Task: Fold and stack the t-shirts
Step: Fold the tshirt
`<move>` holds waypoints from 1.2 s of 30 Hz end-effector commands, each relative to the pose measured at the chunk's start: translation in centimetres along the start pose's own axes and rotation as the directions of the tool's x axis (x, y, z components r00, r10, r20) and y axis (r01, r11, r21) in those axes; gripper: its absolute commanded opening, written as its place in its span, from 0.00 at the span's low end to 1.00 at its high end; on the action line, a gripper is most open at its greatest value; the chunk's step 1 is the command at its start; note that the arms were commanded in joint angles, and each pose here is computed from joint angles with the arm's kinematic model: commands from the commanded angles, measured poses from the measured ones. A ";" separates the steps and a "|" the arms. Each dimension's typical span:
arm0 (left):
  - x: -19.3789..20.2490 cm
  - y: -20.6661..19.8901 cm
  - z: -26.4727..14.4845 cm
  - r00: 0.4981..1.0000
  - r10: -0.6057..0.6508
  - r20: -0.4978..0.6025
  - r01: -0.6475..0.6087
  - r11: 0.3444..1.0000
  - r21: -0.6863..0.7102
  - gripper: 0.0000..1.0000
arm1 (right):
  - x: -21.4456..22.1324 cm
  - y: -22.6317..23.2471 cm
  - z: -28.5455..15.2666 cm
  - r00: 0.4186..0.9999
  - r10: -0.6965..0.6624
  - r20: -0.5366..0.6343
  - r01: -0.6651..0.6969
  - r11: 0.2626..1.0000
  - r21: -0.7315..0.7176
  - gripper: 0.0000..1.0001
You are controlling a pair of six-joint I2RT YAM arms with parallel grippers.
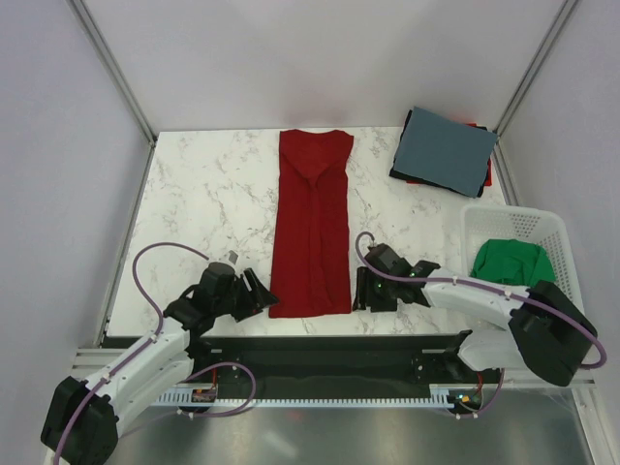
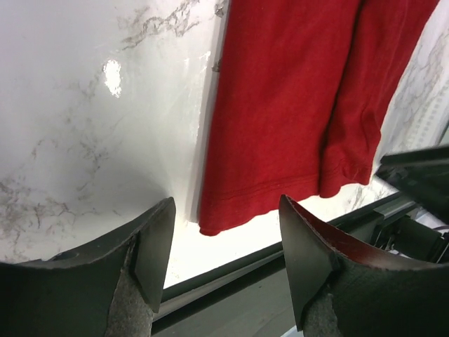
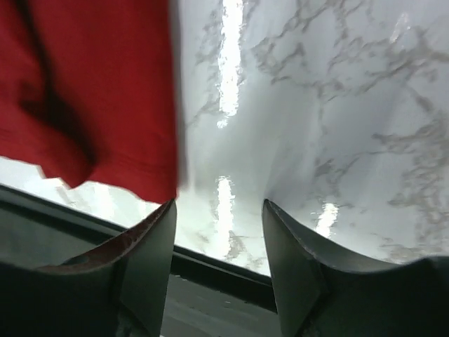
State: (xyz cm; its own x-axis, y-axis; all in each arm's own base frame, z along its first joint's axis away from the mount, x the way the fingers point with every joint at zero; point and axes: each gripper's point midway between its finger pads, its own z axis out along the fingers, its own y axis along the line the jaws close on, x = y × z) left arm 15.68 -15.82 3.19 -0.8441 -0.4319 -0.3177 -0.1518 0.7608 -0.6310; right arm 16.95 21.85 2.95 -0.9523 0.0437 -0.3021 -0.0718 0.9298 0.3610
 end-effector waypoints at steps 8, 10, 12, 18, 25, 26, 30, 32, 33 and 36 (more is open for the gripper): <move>0.5 0.2 0.3 0.999 -0.046 -0.006 0.046 0.999 0.000 0.65 | 1.8 1.9 1.5 0.991 0.131 0.028 -0.127 0.984 -0.127 0.56; 0.6 0.1 0.4 0.999 -0.049 -0.007 0.049 0.999 0.007 0.63 | 2.0 2.1 1.8 0.990 0.135 0.025 -0.131 0.982 -0.133 0.55; 0.6 0.1 0.5 0.999 -0.049 -0.008 0.049 0.999 0.011 0.61 | 2.3 1.9 2.0 0.991 0.133 0.019 -0.130 0.984 -0.125 0.53; 1.0 0.3 1.1 0.998 -0.048 -0.032 0.048 0.999 0.000 0.50 | 2.8 1.6 2.5 0.991 0.134 0.010 -0.132 0.983 -0.129 0.43; 1.1 0.1 1.6 0.998 -0.036 -0.049 0.036 0.999 0.003 0.31 | 2.7 1.8 2.9 0.992 0.122 0.013 -0.119 0.984 -0.135 0.18; 1.1 -0.1 1.6 0.998 -0.032 -0.049 0.032 0.999 0.012 0.28 | 2.7 1.7 2.9 0.993 0.120 0.012 -0.117 0.984 -0.134 0.14; 1.1 -0.2 1.6 0.999 -0.021 -0.047 0.022 1.000 0.018 0.05 | 3.0 1.5 2.9 0.994 0.107 0.008 -0.105 0.985 -0.136 0.00; 1.3 -0.6 1.4 0.998 -0.015 -0.055 0.017 0.999 0.033 0.02 | 3.5 1.3 2.7 0.994 0.106 0.000 -0.105 0.984 -0.140 0.00; 1.4 -0.7 1.1 0.998 -0.014 -0.058 0.016 0.999 0.037 0.02 | 3.8 0.8 2.6 0.994 0.111 -0.009 -0.112 0.986 -0.126 0.00; 1.9 -1.6 0.1 0.998 0.001 -0.070 0.002 0.999 0.043 0.02 | 4.7 -0.1 1.7 0.991 0.131 -0.015 -0.132 0.986 -0.101 0.00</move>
State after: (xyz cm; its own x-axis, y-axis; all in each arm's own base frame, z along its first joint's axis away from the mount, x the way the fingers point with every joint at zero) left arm 14.92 -17.33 2.21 -0.8721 -0.4115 -0.2647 -0.1530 0.7432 -0.6514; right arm 15.10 25.12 1.51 -0.9443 0.1740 -0.2794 -0.0126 0.8292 0.5589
